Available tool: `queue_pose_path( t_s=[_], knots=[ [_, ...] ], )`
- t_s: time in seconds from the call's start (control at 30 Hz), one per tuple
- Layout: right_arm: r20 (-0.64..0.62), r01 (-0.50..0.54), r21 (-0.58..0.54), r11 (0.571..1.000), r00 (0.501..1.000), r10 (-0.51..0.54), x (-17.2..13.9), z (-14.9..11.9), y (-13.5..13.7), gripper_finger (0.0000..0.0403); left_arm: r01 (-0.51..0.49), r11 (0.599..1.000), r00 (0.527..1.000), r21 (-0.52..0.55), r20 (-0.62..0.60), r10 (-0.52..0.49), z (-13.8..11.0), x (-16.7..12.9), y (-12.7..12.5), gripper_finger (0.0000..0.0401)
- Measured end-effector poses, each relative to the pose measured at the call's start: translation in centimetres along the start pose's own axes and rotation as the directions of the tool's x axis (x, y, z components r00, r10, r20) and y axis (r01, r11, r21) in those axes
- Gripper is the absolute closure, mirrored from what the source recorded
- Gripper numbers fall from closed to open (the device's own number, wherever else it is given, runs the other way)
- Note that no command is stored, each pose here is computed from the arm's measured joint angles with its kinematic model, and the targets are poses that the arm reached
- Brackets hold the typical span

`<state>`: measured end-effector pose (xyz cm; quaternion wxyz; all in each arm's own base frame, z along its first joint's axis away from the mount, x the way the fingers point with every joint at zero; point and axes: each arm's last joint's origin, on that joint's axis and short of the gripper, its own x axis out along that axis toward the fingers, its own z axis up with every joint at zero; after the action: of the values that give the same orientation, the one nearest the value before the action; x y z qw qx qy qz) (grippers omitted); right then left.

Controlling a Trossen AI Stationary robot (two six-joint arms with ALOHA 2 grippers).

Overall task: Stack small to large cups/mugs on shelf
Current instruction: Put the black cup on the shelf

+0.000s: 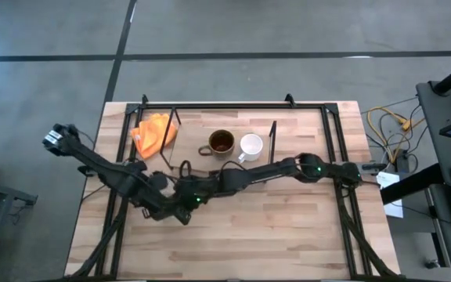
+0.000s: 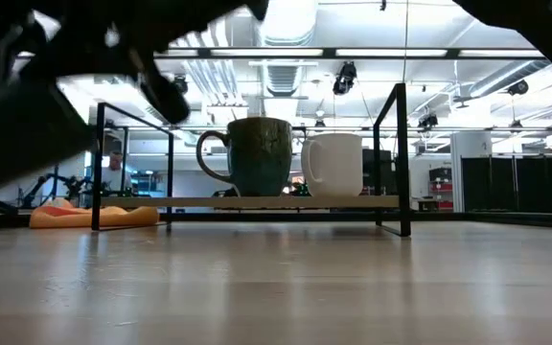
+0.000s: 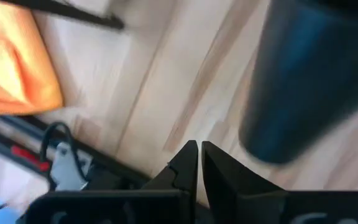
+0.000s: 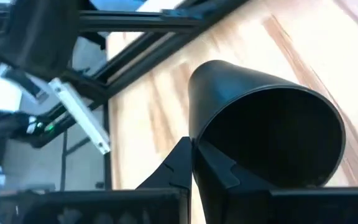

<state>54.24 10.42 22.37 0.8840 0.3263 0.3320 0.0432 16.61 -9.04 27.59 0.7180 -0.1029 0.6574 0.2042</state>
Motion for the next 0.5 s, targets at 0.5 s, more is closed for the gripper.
queue_pose_path(
  t_s=[0.5],
  knots=[
    [0.096, 0.275, -0.321, 0.906, 0.961, -0.257, -7.7, 4.6, 1.5, 0.0395, 0.097, 0.986, 0.969, -0.135, 0.241, -0.062, -1.2, -2.8, 3.3, 0.0393]
  ],
)
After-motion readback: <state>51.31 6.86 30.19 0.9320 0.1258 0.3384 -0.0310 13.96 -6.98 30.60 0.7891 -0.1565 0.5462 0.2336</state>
